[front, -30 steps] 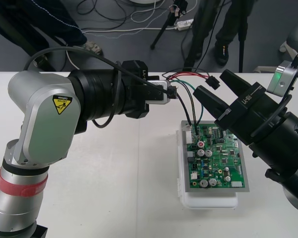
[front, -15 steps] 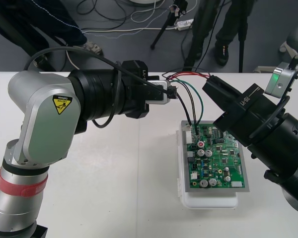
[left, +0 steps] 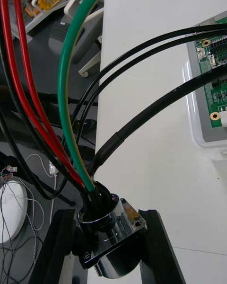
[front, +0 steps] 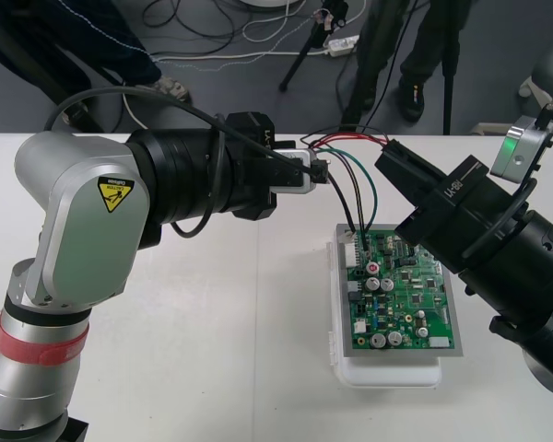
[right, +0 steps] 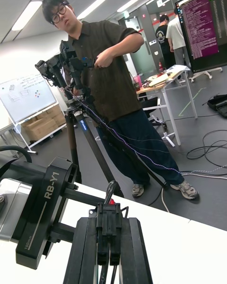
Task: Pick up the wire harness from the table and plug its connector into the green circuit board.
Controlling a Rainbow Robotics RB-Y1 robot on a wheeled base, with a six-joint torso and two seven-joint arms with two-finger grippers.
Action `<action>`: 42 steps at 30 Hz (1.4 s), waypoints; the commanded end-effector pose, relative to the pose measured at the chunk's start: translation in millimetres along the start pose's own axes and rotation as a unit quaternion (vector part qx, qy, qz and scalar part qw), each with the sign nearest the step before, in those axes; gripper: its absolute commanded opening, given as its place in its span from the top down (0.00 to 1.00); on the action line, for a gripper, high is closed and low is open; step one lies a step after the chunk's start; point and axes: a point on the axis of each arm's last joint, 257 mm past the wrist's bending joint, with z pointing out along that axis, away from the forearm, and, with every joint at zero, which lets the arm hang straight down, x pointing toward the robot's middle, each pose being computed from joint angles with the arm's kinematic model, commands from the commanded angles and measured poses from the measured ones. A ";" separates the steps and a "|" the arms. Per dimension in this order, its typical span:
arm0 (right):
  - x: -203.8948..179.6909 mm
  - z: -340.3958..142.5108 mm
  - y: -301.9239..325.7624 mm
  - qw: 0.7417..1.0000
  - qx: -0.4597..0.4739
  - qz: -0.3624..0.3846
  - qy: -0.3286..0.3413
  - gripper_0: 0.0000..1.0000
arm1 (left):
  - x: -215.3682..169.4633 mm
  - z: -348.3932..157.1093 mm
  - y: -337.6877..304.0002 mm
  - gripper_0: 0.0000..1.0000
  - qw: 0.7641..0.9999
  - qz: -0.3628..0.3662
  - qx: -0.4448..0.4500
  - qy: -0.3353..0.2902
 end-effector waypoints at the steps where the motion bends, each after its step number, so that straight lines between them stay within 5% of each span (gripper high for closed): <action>1: -8.1 7.4 15.1 1.000 -0.021 0.017 -0.012 1.00 | -26.3 0.1 19.3 1.00 0.999 0.005 -0.036 -0.026; 2: -8.1 7.4 15.1 1.000 -0.021 0.017 -0.012 1.00 | -26.3 0.1 19.3 1.00 0.999 0.004 -0.036 -0.026; 3: -8.2 7.6 15.2 1.000 -0.020 0.018 -0.012 1.00 | -26.5 0.4 19.0 0.84 0.999 0.003 -0.036 -0.026; 4: -8.0 7.4 15.1 1.000 -0.020 0.018 -0.012 1.00 | -25.9 0.2 18.7 0.57 0.999 0.001 -0.036 -0.026; 5: -8.4 7.7 15.3 1.000 -0.020 0.018 -0.013 1.00 | -25.8 0.2 18.4 0.18 0.999 -0.001 -0.035 -0.026; 6: -8.4 7.7 15.7 1.000 -0.021 0.018 -0.013 1.00 | -25.4 0.0 17.8 0.00 0.999 -0.007 -0.035 -0.027; 42: -7.3 -6.6 34.1 0.996 -0.087 -0.022 0.023 1.00 | -5.6 -37.7 5.0 0.00 0.993 -0.080 -0.012 -0.084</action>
